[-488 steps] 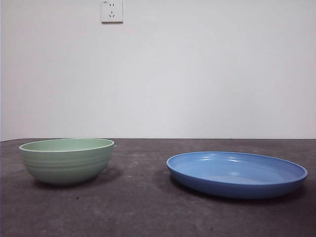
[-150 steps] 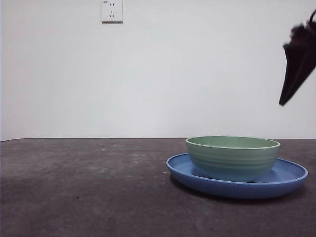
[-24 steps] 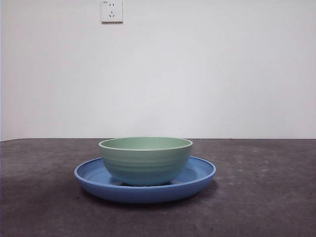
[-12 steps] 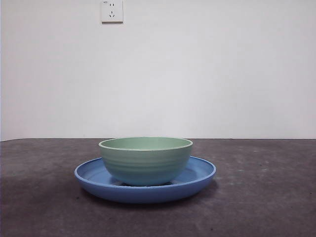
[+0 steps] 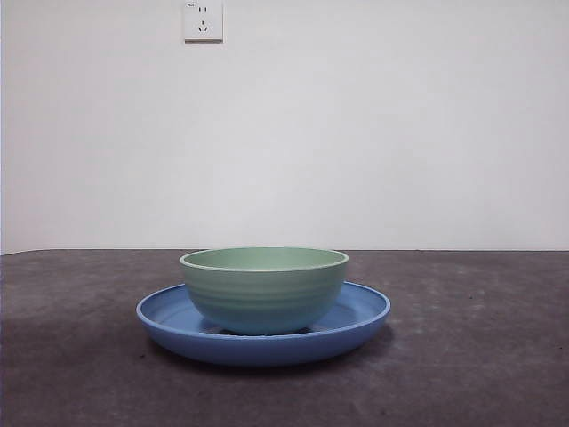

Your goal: Place the green bowl on the blue plate

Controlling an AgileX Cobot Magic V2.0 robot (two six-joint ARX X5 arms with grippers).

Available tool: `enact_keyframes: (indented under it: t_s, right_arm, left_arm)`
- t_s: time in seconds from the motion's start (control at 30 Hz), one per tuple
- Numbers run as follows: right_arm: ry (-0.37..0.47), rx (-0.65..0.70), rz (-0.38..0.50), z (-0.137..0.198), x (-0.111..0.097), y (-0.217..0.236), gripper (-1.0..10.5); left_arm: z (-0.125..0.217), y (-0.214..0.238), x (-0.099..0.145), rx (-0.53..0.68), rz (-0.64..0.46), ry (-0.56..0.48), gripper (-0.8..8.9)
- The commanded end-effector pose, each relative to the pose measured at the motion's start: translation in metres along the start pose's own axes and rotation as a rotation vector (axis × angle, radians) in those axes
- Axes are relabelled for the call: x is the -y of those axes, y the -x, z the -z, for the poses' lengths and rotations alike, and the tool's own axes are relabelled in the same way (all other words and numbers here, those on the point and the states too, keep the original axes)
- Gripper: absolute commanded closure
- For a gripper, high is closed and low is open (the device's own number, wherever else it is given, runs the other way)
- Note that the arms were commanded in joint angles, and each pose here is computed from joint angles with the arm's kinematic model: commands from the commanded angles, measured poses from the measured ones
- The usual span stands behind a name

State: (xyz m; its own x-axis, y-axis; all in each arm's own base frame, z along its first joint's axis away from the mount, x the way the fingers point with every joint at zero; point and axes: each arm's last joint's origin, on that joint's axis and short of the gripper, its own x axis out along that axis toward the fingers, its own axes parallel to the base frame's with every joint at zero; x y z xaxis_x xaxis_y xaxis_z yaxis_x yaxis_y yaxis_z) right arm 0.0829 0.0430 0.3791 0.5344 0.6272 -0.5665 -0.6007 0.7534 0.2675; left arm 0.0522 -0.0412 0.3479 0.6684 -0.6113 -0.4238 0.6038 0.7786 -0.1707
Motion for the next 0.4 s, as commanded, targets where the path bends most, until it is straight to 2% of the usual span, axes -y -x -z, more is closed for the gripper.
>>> enact_keyframes:
  t_s: [0.03, 0.27, 0.4]
  right_arm:
    - [0.022, 0.023, -0.007, -0.004, -0.002, 0.003, 9.2]
    - [0.022, 0.023, -0.007, -0.004, -0.002, 0.003, 9.2]
    - [0.022, 0.023, -0.007, -0.004, -0.002, 0.003, 9.2]
  left_arm:
    - [0.0, -0.002, -0.007, 0.013, -0.091, 0.016, 7.95]
    - [0.027, -0.027, -0.044, 0.125, -0.389, 0.044, 7.95]
    - [0.059, -0.045, -0.063, 0.184, -0.489, 0.064, 7.95]
